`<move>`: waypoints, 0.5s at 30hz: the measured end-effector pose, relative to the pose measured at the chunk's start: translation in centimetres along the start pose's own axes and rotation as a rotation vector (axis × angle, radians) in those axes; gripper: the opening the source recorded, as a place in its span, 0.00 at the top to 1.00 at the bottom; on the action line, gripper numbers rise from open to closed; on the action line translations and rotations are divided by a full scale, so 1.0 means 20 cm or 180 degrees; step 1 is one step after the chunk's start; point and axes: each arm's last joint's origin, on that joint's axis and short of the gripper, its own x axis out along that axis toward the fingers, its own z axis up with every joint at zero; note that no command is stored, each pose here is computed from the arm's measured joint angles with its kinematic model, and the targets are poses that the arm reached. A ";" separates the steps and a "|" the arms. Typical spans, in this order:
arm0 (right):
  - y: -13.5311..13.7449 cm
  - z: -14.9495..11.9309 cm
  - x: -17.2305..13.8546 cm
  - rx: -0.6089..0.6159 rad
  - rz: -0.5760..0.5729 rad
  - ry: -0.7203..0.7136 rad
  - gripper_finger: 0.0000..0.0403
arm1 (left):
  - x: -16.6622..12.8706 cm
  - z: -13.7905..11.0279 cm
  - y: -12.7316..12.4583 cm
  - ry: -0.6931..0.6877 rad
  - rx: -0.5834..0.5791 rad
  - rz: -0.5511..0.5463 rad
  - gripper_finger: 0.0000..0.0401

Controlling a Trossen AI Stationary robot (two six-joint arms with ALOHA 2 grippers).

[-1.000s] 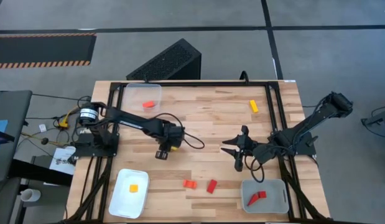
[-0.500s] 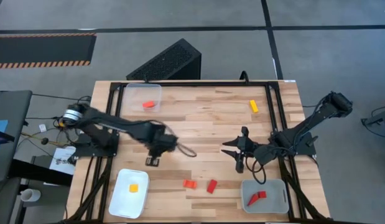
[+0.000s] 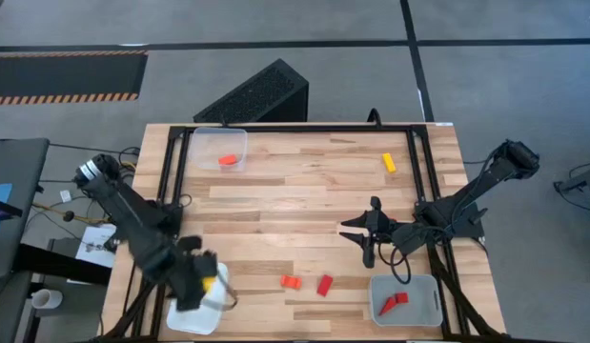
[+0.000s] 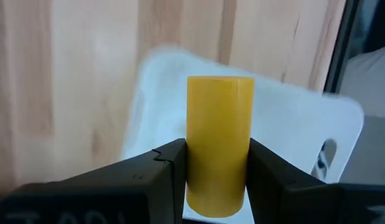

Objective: Sort & place blocks by color
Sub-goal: Put the bottom yellow block into the white bin

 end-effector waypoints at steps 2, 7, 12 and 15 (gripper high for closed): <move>0.00 0.00 0.00 0.0006 0.0011 -0.0011 0.62 | 0.04 -0.06 -0.06 0.0006 -0.0003 0.0099 0.77; 0.00 0.01 0.00 -0.0028 -0.0023 -0.0059 0.62 | 0.13 -0.16 -0.17 -0.0046 0.0132 0.0290 0.77; 0.00 0.03 0.01 -0.0050 -0.0070 -0.0169 0.62 | 0.19 -0.18 -0.18 -0.0088 0.0133 0.0227 0.77; 0.00 0.04 0.01 -0.0082 -0.0065 -0.0219 0.62 | 0.25 -0.20 -0.12 -0.0075 0.0047 0.0049 0.77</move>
